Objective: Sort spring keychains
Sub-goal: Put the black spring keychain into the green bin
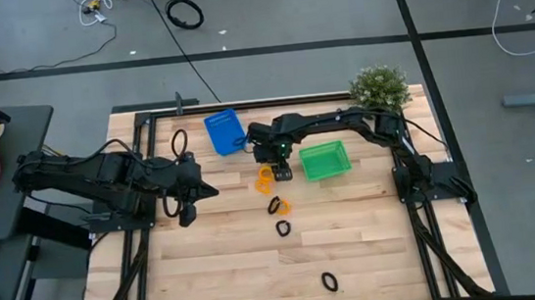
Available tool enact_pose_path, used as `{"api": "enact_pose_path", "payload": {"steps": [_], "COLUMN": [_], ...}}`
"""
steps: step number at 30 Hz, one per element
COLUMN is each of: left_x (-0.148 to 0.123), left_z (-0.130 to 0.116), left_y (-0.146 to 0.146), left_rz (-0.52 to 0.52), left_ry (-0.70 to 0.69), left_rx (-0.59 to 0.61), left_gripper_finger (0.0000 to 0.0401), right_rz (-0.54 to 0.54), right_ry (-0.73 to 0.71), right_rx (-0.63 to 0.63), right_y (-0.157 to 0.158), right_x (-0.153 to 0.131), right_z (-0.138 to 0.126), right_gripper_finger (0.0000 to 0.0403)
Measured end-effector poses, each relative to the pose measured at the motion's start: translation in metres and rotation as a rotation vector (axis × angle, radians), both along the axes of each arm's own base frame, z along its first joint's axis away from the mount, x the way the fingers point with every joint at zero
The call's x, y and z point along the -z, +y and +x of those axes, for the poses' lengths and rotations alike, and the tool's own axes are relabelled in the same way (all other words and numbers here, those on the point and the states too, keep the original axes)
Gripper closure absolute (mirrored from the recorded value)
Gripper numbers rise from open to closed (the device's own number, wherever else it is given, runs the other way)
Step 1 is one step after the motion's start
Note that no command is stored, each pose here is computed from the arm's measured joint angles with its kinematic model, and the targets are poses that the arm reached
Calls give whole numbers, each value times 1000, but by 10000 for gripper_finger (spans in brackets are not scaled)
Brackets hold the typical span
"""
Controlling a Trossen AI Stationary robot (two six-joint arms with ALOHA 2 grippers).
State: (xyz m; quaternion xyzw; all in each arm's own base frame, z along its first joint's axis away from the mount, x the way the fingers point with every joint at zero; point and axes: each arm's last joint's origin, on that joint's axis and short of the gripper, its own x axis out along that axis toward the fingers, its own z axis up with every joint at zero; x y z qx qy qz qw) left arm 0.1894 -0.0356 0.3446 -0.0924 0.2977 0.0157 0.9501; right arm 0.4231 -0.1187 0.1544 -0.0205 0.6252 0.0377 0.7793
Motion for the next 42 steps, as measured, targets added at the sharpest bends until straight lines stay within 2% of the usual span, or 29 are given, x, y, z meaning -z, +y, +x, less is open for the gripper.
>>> {"api": "enact_pose_path", "payload": {"steps": [7, 11, 16, 22, 24, 29, 35, 39, 42], "left_x": [0, 0, 0, 0, 0, 0, 1, 0, 0], "left_z": [0, 0, 0, 0, 0, 0, 0, 0, 0], "left_y": [0, 0, 0, 0, 0, 0, 0, 0, 0], "left_rz": [0, -2, -6, -17, -17, -17, -11, -1, 2], "left_ry": [0, 0, 0, 1, 1, 1, 6, 4, 4], "left_rx": [0, -2, -4, -12, -12, -12, -9, -2, 0], "left_gripper_finger": [396, 396, 396, 396, 396, 396, 396, 396, 396], "right_rz": [25, 28, 22, -23, -23, -41, -41, -49, -49], "right_ry": [13, 13, 12, 7, 8, 21, 57, 40, 30], "right_rx": [-24, -17, -4, 0, 12, 29, 9, -4, -8], "right_y": [-3, -6, -6, -6, -6, -1, 7, 13, 19], "right_x": [9, 14, 17, 16, 16, 13, -24, -61, -98], "right_z": [-6, -9, -11, -9, -9, -9, -10, -9, -11], "right_gripper_finger": [162, 181, 246, 378, 389, 384, 396, 396, 397]}}
